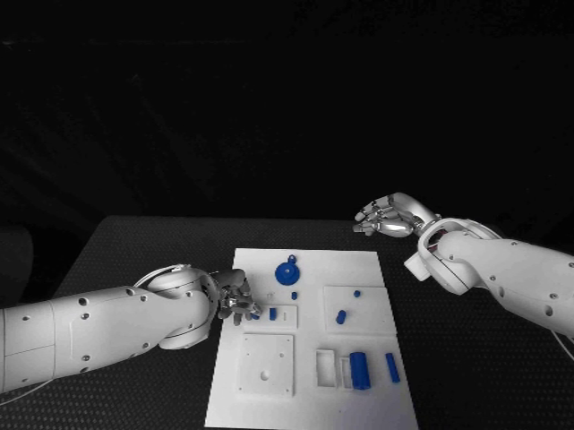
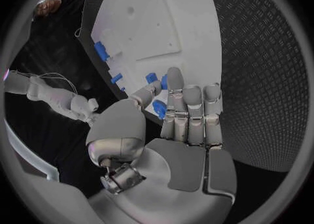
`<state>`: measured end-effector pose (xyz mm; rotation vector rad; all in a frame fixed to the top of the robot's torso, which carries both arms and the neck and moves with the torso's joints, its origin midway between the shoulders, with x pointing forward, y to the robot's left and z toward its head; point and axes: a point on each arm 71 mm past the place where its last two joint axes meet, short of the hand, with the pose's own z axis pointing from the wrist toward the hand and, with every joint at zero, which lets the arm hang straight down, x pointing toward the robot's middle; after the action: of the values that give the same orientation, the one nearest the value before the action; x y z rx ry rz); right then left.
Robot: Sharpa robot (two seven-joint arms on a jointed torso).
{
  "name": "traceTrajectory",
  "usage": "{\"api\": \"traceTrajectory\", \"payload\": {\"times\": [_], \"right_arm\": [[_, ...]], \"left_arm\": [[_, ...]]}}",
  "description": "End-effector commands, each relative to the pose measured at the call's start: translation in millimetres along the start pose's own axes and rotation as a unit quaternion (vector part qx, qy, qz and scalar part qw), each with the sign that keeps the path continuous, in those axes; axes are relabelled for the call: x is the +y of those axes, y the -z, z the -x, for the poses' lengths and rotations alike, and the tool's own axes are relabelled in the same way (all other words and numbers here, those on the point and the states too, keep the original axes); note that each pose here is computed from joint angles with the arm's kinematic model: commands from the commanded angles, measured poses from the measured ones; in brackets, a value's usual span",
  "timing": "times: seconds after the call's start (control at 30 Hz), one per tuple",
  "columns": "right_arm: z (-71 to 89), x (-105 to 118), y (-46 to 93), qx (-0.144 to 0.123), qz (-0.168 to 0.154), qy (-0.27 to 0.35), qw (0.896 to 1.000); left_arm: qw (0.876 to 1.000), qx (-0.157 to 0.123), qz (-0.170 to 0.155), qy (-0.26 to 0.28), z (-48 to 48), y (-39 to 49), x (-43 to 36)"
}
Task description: Assemble the parts on the task board
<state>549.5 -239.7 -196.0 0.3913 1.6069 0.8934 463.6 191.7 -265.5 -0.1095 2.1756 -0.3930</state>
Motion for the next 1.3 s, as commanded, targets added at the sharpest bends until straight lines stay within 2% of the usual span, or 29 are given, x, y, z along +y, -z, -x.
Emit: {"api": "traceTrajectory", "payload": {"times": [0.03, 0.67, 1.0, 1.3], "right_arm": [[-1.1, 1, 0.1, 0.005, 0.008, 0.002, 1.000], [-0.8, 1, 0.2, 0.005, 0.007, 0.003, 1.000], [-2.0, 2, 0.1, 0.007, 0.009, 0.002, 1.000], [-1.9, 2, 0.2, 0.007, 0.008, 0.002, 1.000]], "left_arm": [[1.000, 0.003, -0.002, -0.008, -3.6, -0.9, 0.1], [1.000, 0.008, 0.005, -0.018, -3.3, -1.6, 5.2], [0.999, 0.013, 0.005, -0.028, -4.1, -2.1, 4.5], [0.999, 0.008, 0.014, -0.039, -1.5, -2.9, 10.6]]}}
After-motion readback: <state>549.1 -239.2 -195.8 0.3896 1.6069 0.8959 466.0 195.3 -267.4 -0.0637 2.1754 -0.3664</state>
